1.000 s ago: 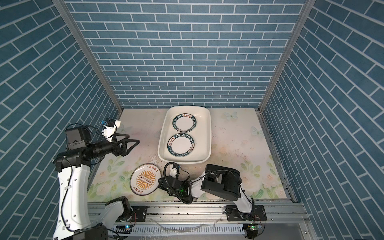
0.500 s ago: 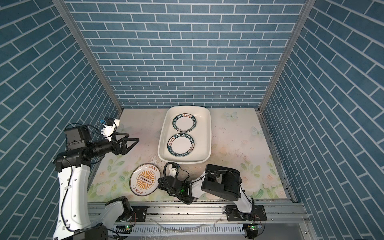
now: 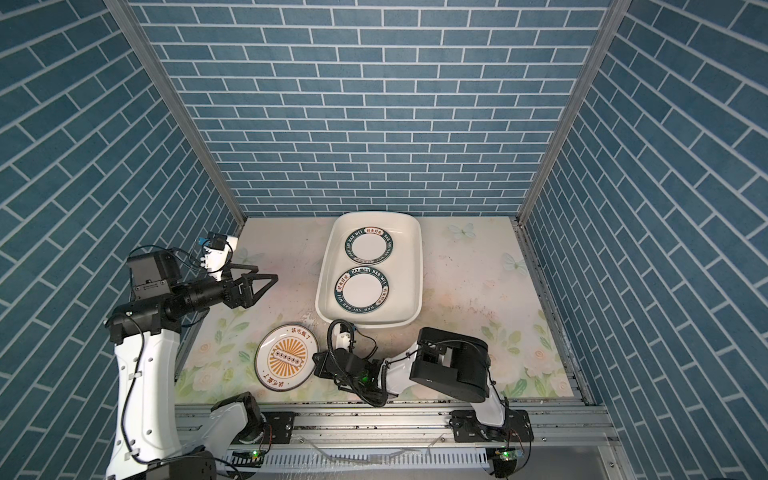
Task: Place the plates into the plastic bin on the countertop
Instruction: 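Lift and carry the sunburst plate with the right gripper over the bin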
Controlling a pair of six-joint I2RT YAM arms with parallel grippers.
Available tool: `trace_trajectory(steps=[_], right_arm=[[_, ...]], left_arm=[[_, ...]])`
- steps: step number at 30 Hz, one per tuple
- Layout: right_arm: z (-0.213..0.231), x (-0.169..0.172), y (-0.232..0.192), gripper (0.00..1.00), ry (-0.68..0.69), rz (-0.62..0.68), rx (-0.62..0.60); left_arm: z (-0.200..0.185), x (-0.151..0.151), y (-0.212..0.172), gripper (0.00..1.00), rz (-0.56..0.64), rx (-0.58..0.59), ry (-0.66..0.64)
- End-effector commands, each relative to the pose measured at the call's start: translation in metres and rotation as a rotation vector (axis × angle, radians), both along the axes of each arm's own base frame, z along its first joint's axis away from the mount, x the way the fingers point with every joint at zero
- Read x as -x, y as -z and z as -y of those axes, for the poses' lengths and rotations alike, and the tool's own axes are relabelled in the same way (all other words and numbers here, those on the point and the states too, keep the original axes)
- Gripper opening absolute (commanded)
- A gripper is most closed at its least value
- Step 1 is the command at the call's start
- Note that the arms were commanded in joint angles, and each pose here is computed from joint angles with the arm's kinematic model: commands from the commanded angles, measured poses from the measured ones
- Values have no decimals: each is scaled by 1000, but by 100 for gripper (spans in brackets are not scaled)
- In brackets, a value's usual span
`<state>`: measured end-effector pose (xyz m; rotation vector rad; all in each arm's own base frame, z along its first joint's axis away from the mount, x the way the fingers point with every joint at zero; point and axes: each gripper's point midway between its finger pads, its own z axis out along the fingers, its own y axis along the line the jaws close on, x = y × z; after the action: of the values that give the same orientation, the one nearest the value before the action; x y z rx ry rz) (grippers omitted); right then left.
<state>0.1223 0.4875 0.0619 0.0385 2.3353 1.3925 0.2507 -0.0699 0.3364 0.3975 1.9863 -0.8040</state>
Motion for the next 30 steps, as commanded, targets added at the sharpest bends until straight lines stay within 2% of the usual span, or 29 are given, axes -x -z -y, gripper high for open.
trace_trajectory(steps=[1,18,30], right_arm=[[-10,2,-38,0,-26,46,-77],[-19,8,-80,0,-148,110,1],[-16,-23,-126,0,-182,143,-28]], left_arm=[[3,1,-15,96,43,-1,11],[7,13,-82,97,108,16,-14],[14,30,-105,97,146,11,9]])
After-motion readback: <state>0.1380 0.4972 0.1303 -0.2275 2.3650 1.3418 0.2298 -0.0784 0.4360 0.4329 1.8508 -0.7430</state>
